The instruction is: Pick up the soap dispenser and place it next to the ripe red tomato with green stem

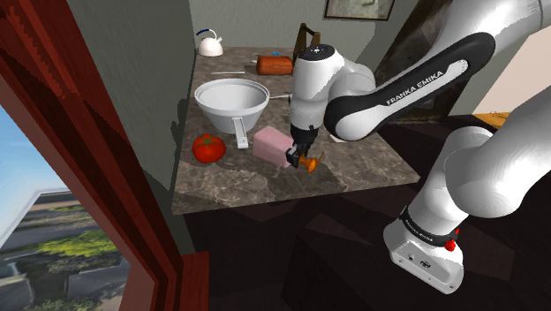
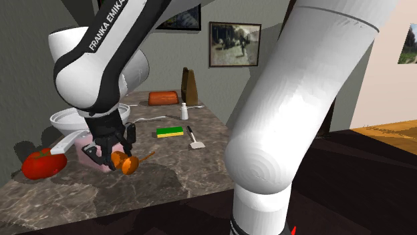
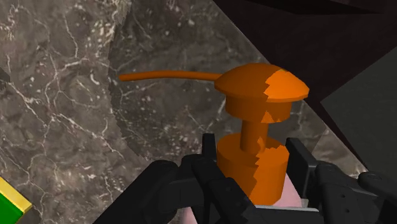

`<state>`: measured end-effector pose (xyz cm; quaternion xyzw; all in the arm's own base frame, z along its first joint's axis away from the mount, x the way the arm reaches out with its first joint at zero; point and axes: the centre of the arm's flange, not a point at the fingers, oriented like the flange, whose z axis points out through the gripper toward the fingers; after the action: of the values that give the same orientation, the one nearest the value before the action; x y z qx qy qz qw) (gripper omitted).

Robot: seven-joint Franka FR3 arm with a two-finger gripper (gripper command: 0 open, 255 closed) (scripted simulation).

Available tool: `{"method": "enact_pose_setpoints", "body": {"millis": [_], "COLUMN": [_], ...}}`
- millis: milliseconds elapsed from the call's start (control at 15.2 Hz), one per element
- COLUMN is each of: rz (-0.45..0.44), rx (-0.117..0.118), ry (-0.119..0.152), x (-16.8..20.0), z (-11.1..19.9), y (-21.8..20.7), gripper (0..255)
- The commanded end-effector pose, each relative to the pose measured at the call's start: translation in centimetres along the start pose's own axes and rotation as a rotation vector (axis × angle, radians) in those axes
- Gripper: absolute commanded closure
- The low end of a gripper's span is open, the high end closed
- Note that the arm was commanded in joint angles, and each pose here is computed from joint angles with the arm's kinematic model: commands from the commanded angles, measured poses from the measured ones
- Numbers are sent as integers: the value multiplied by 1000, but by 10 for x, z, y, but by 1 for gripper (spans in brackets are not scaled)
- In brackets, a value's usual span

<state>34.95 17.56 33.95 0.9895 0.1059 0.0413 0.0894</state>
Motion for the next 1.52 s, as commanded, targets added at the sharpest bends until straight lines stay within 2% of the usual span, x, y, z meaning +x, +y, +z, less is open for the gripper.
{"method": "enact_pose_setpoints", "body": {"millis": [0, 924, 1452], "rz": [0, 0, 0], "rx": [0, 0, 0], "ry": [0, 0, -1], "x": [0, 4, 89], "z": [-11, -80, -63], "y": [2, 15, 76], "gripper": [255, 255, 255]}}
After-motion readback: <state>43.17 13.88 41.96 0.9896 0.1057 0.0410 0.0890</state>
